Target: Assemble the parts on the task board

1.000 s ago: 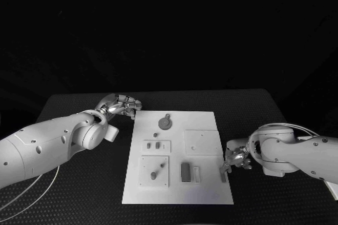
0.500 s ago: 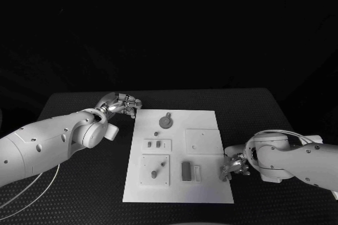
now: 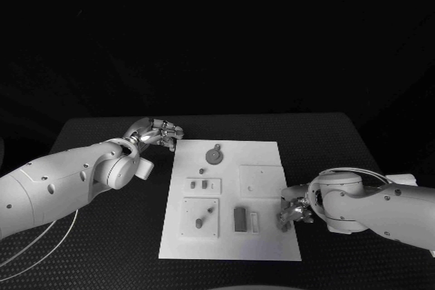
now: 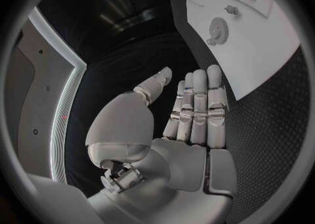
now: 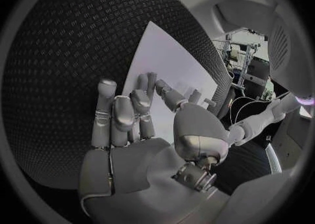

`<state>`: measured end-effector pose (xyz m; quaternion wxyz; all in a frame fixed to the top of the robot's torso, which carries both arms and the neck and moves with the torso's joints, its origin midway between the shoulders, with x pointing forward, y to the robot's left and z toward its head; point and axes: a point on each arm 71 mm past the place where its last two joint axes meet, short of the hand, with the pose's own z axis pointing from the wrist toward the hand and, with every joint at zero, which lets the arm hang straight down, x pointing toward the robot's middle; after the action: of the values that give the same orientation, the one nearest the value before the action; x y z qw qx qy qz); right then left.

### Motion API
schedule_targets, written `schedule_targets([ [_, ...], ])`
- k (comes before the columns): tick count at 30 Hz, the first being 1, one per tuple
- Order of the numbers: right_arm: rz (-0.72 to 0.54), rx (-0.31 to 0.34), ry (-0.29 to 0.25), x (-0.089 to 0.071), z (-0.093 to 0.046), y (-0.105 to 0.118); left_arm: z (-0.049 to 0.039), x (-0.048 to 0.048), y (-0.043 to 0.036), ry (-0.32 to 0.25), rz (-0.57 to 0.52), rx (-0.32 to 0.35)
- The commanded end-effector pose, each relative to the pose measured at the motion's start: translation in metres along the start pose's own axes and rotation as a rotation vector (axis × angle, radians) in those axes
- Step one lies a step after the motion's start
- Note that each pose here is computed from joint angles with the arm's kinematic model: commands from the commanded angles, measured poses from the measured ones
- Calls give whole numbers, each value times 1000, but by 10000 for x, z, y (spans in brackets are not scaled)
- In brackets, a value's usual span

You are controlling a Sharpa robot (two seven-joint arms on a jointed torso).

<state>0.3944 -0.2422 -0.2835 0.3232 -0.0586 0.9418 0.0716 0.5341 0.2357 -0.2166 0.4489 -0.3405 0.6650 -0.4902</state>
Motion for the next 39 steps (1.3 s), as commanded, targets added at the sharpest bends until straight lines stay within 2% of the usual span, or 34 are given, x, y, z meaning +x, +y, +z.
schedule_targets([
  [1,-72,29,-53,37,50,-19,0,11,-13,9,-6,7],
  [10,-87,6,-115,-11,65,92,1,15,-14,10,-6,8],
  [17,-126,1,-130,-25,74,139,-1,9,-12,7,-5,6],
  [24,-137,-2,-119,-20,90,166,-2,9,-12,8,-6,7],
  [34,-83,-18,-36,74,129,175,-3,9,-12,8,-6,7],
  [39,-77,-20,-34,73,137,174,-1,16,-15,10,-6,8],
])
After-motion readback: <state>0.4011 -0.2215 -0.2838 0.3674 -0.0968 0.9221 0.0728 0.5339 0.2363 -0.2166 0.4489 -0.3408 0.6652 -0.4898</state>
